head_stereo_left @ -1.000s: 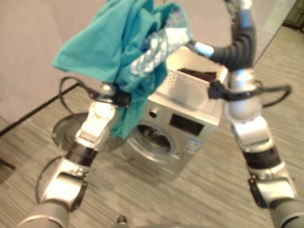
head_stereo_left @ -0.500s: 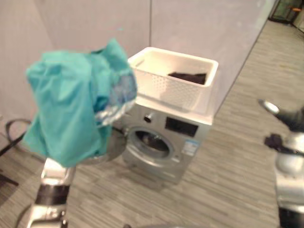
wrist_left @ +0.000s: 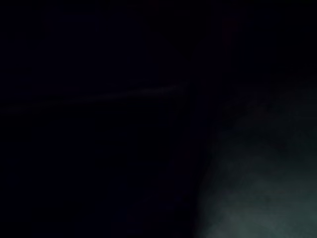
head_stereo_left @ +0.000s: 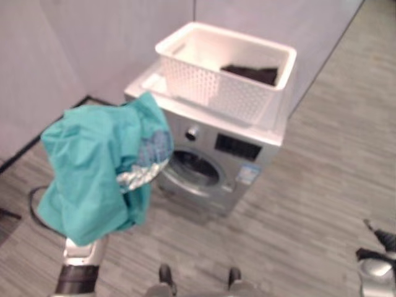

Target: Grab the laundry basket,head to the washer,open it,put in the laundry and shut it.

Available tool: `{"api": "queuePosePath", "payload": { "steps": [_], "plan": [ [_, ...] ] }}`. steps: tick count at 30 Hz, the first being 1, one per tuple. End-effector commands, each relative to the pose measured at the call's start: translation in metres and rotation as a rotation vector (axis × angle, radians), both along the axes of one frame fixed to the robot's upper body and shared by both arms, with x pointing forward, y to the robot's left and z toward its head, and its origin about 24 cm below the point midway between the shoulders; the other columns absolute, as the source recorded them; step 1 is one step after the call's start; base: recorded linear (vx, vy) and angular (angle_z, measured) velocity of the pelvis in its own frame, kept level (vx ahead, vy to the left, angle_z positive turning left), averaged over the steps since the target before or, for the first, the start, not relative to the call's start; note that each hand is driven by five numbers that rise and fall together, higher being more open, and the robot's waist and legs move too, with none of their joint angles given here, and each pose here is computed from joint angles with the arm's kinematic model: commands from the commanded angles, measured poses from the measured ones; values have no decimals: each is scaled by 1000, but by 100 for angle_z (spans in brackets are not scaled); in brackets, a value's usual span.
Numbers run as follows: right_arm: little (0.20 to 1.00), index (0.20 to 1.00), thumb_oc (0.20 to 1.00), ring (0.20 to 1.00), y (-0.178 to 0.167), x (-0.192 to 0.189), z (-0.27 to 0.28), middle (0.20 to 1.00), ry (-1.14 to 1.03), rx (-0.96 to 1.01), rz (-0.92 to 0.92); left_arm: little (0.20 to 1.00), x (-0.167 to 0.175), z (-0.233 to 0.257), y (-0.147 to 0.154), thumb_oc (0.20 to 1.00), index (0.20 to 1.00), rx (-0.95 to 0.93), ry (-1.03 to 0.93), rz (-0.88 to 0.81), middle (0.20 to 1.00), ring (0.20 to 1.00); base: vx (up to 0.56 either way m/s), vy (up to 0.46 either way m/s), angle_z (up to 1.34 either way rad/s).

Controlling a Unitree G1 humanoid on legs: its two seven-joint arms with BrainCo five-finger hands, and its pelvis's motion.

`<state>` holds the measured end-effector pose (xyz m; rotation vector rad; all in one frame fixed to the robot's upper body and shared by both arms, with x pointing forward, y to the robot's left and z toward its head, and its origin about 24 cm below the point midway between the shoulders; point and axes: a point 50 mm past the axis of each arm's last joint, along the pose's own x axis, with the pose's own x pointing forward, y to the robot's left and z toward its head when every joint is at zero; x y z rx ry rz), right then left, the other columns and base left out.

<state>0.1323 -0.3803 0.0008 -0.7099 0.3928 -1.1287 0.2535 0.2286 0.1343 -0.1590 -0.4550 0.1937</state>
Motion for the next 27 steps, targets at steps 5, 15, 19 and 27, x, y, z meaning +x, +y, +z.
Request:
{"api": "queuePosePath", "payload": {
  "steps": [5,15,19,27],
  "plan": [
    [1000,1000,1000,1000,13,19,-22,1000,-82,173,15,200,7,30,1,200,200,-29,-167,-27,200,200,-177,214,-37],
    [1000,1000,1000,1000,39,17,-50,1000,29,320,184,200,-17,13,23,200,200,16,-88,24,200,200,-106,87,-86],
    [1000,1000,1000,1000,50,48,-30,1000,18,251,366,200,-17,17,27,200,200,-4,-115,59,200,200,-189,-3,-102],
    [1000,1000,1000,1000,39,35,-34,1000,15,284,300,200,-17,-13,17,200,200,-42,16,-31,200,200,137,236,6]
  ]
}}
